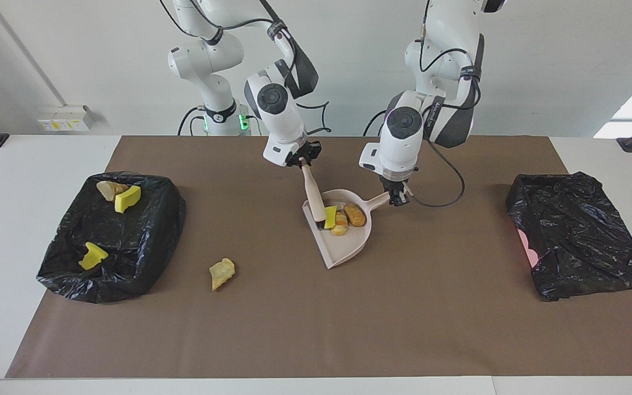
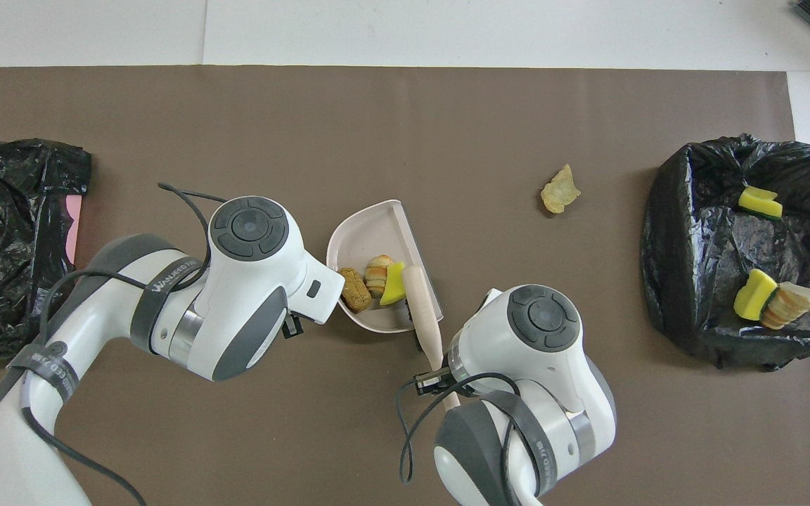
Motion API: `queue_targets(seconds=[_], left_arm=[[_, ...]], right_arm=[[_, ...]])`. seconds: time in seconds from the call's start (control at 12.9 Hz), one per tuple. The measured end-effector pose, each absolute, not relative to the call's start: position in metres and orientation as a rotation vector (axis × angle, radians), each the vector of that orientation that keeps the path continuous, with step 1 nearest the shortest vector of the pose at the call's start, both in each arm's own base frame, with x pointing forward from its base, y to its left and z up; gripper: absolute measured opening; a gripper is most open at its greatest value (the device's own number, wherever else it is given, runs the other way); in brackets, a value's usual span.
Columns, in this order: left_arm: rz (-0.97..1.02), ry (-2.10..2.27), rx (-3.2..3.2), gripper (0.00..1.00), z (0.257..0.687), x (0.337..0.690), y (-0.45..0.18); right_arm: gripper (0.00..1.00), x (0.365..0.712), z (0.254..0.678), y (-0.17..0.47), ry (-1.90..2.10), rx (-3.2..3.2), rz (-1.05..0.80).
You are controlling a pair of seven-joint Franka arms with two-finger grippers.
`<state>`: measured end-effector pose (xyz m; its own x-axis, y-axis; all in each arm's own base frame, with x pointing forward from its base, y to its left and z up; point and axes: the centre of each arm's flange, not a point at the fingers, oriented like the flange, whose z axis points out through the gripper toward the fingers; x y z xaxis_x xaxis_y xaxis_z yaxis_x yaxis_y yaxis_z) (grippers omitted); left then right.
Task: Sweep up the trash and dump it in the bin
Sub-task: 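Move the brush with the right gripper beyond the far bread piece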
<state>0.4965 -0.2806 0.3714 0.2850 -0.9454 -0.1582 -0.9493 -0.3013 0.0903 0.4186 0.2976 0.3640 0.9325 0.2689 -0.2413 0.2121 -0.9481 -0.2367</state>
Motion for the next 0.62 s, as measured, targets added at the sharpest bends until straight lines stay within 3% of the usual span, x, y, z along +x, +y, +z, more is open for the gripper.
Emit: queue_targets(seconds=[0.23, 0.62], left_arm=[[0.284, 1.827, -2.515, 0.32, 0.371, 0.496, -0.281], [0.276, 1.730, -2.626, 0.32, 0.371, 0.496, -0.282]], right_arm=[[0.26, 0.439, 0.378, 0.257, -0.380, -2.932, 0.457], [0.26, 0.492, 0.392, 0.176, -0.388, -3.137, 0.325]])
